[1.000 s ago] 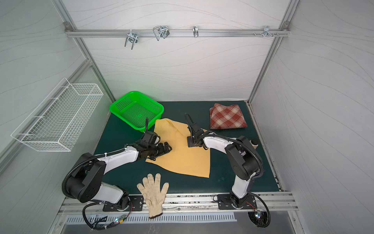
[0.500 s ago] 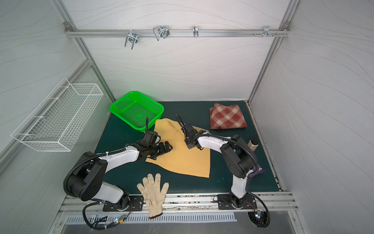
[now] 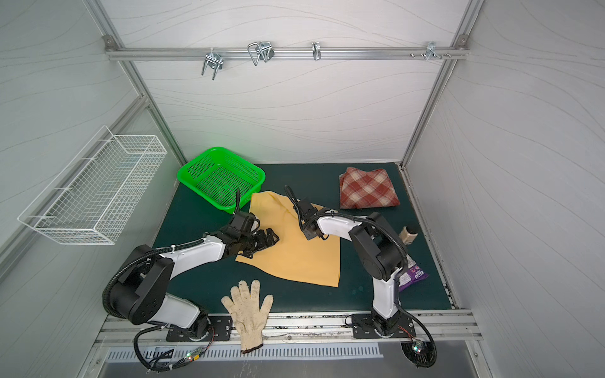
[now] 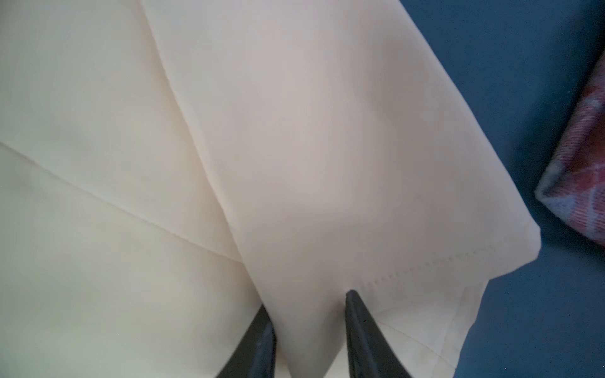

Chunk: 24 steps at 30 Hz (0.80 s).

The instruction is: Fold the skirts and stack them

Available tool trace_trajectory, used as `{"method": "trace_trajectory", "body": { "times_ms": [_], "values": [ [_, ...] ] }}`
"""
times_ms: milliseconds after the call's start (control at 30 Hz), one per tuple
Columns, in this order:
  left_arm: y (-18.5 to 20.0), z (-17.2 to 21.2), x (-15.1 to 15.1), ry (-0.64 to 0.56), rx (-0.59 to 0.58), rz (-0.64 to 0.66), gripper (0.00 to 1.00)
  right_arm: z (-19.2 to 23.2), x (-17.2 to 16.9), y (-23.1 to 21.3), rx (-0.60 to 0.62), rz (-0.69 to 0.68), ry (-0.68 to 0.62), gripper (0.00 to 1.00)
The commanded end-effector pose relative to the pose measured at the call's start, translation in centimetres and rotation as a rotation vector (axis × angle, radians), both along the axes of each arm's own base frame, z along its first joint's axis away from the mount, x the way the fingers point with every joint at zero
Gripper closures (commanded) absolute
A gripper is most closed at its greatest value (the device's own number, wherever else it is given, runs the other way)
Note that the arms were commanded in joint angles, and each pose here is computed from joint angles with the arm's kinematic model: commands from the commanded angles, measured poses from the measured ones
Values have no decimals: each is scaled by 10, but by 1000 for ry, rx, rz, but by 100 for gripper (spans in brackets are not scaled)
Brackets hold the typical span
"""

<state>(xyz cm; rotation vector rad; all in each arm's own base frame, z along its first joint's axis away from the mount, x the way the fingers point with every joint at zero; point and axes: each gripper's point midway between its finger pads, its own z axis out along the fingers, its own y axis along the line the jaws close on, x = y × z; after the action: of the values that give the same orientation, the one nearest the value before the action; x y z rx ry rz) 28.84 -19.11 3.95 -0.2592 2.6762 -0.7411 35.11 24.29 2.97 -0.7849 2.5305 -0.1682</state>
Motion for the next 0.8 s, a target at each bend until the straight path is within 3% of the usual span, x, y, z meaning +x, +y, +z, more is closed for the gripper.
{"method": "trace_trajectory", "body": {
  "times_ms": [0,167,300,567,767],
  "values": [
    [14,-21,-14,71,68,8,2,-7,4,-8,-24,-7,29,67],
    [15,-23,-16,74,78,8,2,-6,7,-12,-25,-16,33,86],
    [17,-26,-16,78,89,9,2,9,9,-7,9,-16,14,93],
    [20,-37,-19,91,103,15,2,66,31,11,117,-27,-23,93],
    [18,-42,-20,97,93,7,2,80,72,3,88,-89,-28,92]
  ]
}}
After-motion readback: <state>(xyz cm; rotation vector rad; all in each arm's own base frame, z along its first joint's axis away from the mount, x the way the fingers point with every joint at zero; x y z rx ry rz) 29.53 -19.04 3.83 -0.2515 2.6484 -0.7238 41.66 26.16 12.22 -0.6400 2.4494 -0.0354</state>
